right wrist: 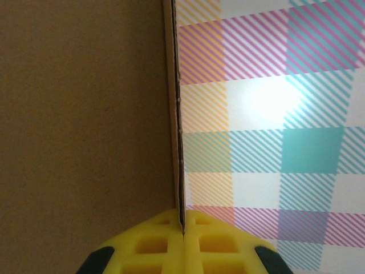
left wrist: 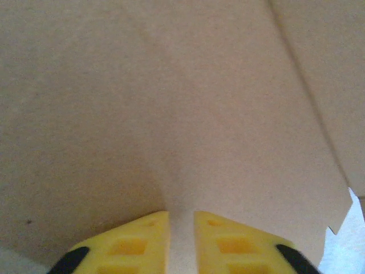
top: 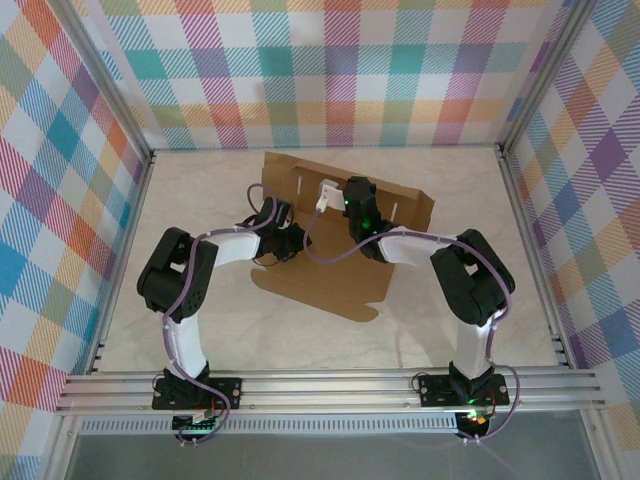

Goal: Fold the paper box

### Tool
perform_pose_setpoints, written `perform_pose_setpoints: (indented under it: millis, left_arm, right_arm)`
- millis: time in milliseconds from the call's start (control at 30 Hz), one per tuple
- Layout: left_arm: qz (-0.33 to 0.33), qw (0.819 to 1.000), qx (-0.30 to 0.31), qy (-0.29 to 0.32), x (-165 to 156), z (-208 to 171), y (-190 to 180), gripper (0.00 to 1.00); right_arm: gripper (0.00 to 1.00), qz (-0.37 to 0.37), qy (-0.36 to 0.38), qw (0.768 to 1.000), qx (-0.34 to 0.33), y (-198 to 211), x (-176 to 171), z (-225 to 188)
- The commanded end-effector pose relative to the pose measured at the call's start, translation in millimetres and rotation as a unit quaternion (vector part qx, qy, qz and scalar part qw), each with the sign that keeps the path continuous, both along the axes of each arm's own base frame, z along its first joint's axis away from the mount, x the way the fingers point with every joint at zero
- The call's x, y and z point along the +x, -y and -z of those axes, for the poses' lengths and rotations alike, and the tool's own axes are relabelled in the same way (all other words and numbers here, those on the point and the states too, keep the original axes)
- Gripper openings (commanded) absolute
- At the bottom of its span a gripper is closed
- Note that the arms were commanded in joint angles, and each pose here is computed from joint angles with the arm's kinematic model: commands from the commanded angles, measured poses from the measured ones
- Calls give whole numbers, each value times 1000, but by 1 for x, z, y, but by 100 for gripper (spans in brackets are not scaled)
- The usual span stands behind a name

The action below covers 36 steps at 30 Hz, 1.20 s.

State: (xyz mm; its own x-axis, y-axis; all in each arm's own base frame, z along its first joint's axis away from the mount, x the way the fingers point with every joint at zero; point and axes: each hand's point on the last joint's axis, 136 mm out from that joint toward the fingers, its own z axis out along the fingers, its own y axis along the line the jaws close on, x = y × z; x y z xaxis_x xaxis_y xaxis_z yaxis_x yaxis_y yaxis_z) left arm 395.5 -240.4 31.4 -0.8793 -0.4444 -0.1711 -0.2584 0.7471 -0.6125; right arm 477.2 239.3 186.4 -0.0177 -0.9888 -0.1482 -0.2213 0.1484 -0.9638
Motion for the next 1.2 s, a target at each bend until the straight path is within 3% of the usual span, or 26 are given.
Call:
perform_pose_setpoints:
  millis: [0, 433, 667, 1167]
  left_arm:
    - [-21, 998, 42, -52, -9, 19, -10, 16]
    - [-33, 996, 49, -60, -7, 28, -12, 15]
    - [-29, 997, 69, -35, -10, 14, -22, 16]
    - [-33, 990, 126, 46, -48, -50, -69, 44]
  right_arm:
    - [0, -7, 12, 999, 48, -6, -16, -27]
    - [0, -14, -74, 996, 42, -25, -66, 17]
    - [0, -5, -77, 997, 27, -20, -70, 28]
    - [0, -4, 17, 1000, -17, -28, -37, 15]
